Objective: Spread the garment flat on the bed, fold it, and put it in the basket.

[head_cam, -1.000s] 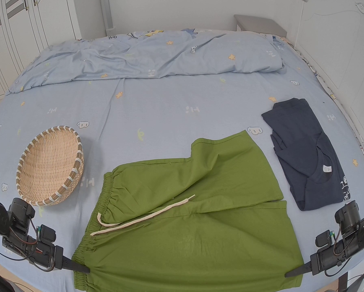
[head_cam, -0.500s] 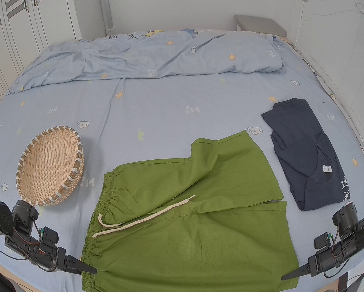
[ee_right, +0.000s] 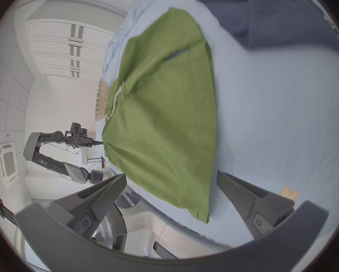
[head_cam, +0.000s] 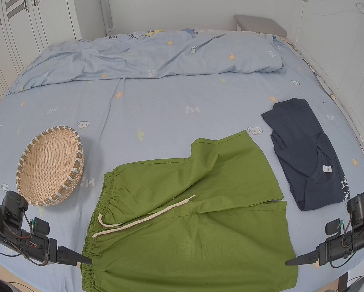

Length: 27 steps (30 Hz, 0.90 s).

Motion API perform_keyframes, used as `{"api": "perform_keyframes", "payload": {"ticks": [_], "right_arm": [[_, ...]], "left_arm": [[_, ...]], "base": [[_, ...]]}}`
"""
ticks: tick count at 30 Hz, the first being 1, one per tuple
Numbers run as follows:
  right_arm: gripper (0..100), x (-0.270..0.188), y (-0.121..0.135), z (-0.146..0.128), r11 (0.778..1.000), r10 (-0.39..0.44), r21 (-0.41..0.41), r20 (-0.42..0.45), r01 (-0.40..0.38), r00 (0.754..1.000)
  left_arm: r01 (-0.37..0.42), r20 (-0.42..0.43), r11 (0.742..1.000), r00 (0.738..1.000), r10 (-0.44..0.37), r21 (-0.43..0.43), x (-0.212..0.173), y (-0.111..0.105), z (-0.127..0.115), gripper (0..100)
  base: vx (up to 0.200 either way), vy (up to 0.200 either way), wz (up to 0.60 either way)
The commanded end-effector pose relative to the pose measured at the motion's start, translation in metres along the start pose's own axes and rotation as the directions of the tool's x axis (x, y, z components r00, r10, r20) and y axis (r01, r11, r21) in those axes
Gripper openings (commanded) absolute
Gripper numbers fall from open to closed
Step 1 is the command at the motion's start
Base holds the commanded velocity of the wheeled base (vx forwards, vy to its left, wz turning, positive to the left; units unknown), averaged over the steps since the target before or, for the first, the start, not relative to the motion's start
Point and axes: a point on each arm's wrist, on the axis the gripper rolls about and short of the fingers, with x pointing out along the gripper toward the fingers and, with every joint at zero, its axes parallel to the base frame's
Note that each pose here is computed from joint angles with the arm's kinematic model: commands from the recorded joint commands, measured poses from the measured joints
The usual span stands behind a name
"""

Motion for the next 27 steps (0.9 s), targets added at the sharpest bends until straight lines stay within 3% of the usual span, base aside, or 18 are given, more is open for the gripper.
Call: {"api": "perform_keyframes", "payload": {"ticks": [1, 4, 7, 10, 12, 15, 19, 22, 27], "right_arm": [[100, -0.029, 0.011, 0.004, 0.996, -0.028, -0.072, 0.199, 0.043, 0.98], [100, -0.033, 0.013, 0.004, 0.995, -0.03, -0.087, 0.226, 0.051, 0.974], [100, -0.048, 0.023, 0.007, 0.987, -0.029, -0.139, 0.322, 0.077, 0.946], [100, -0.054, 0.028, 0.013, 0.982, -0.022, -0.165, 0.359, 0.086, 0.933], [100, -0.07, 0.042, 0.04, 0.966, 0.005, -0.235, 0.425, 0.105, 0.905], [100, -0.083, 0.054, 0.072, 0.951, 0.03, -0.285, 0.47, 0.119, 0.882], [100, -0.083, 0.06, 0.115, 0.936, 0.062, -0.333, 0.474, 0.114, 0.878], [100, -0.078, 0.069, 0.151, 0.916, 0.098, -0.387, 0.472, 0.106, 0.876], [100, -0.084, 0.082, 0.183, 0.892, 0.135, -0.437, 0.5, 0.114, 0.855]], "left_arm": [[-0.011, 0.146, 0.996, 0.989, -0.002, 0.087, -0.026, -0.023, 0.009, 100], [-0.01, 0.178, 0.995, 0.984, -0.009, 0.104, -0.032, -0.032, 0.013, 100], [-0.014, 0.259, 0.992, 0.966, -0.02, 0.127, -0.046, -0.046, 0.016, 100], [-0.004, 0.287, 0.992, 0.957, -0.033, 0.128, -0.052, -0.055, 0.023, 100], [0.041, 0.308, 0.986, 0.947, -0.09, 0.162, -0.058, -0.084, 0.049, 100], [0.083, 0.316, 0.984, 0.94, -0.13, 0.158, -0.055, -0.096, 0.075, 100], [0.104, 0.307, 0.976, 0.938, -0.159, 0.19, -0.031, -0.093, 0.108, 100], [0.056, 0.38, 0.969, 0.913, -0.146, 0.239, -0.013, -0.086, 0.145, 100], [0.048, 0.37, 0.975, 0.92, -0.126, 0.215, 0.011, -0.084, 0.161, 100]], "base": [[0.0, 0.0, 0.0], [0.0, 0.0, 0.0], [0.0, 0.0, 0.0], [0.0, 0.0, 0.0], [0.0, 0.0, 0.0], [0.0, 0.0, 0.0], [0.0, 0.0, 0.0], [0.0, 0.0, 0.0], [0.0, 0.0, 0.0]]}}
